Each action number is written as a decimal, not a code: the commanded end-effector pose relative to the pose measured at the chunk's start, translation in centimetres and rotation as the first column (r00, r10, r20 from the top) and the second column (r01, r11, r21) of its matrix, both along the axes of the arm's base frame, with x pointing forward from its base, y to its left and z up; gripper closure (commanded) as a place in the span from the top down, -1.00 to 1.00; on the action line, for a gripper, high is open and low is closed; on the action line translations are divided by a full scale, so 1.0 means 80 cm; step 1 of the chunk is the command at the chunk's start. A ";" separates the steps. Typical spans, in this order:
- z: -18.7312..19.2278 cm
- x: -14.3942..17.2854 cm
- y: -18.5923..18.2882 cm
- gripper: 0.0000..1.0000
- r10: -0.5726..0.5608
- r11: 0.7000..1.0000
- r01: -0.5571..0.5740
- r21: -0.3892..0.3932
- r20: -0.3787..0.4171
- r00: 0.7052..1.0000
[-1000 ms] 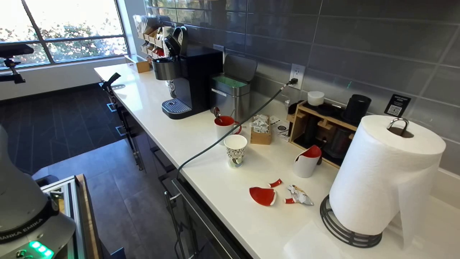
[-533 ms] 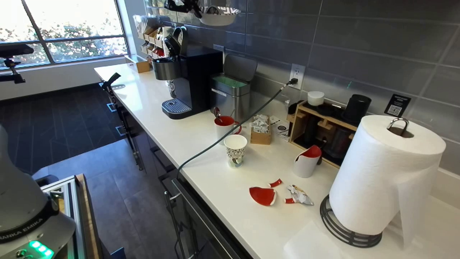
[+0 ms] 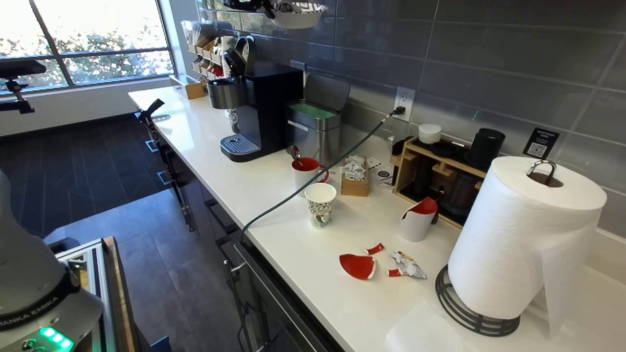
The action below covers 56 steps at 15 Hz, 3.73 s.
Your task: Remove the bowl from the cupboard
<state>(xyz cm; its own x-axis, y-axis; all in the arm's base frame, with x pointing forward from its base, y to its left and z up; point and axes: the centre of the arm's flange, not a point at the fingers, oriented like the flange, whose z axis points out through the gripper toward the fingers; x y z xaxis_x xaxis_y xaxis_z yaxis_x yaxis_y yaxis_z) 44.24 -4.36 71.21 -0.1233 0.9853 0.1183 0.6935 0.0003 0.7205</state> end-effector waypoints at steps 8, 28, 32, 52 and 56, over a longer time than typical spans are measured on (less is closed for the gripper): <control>-0.203 -0.033 0.051 -0.99 0.075 0.997 -0.076 -0.006 -0.029 0.997; -0.387 -0.016 0.151 -0.99 0.206 0.964 -0.216 -0.158 -0.078 0.975; -0.432 -0.007 0.187 -0.99 0.274 0.946 -0.285 -0.156 -0.090 0.958; -0.558 0.040 0.214 -0.99 0.270 0.943 -0.305 -0.136 -0.231 0.935; -0.568 0.043 0.219 -0.99 0.276 0.934 -0.321 -0.158 -0.254 0.927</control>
<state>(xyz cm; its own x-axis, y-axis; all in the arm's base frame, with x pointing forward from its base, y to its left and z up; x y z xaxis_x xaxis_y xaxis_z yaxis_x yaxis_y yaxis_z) 44.27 13.07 31.11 -0.3891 0.9212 0.0012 0.7827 0.3299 0.5277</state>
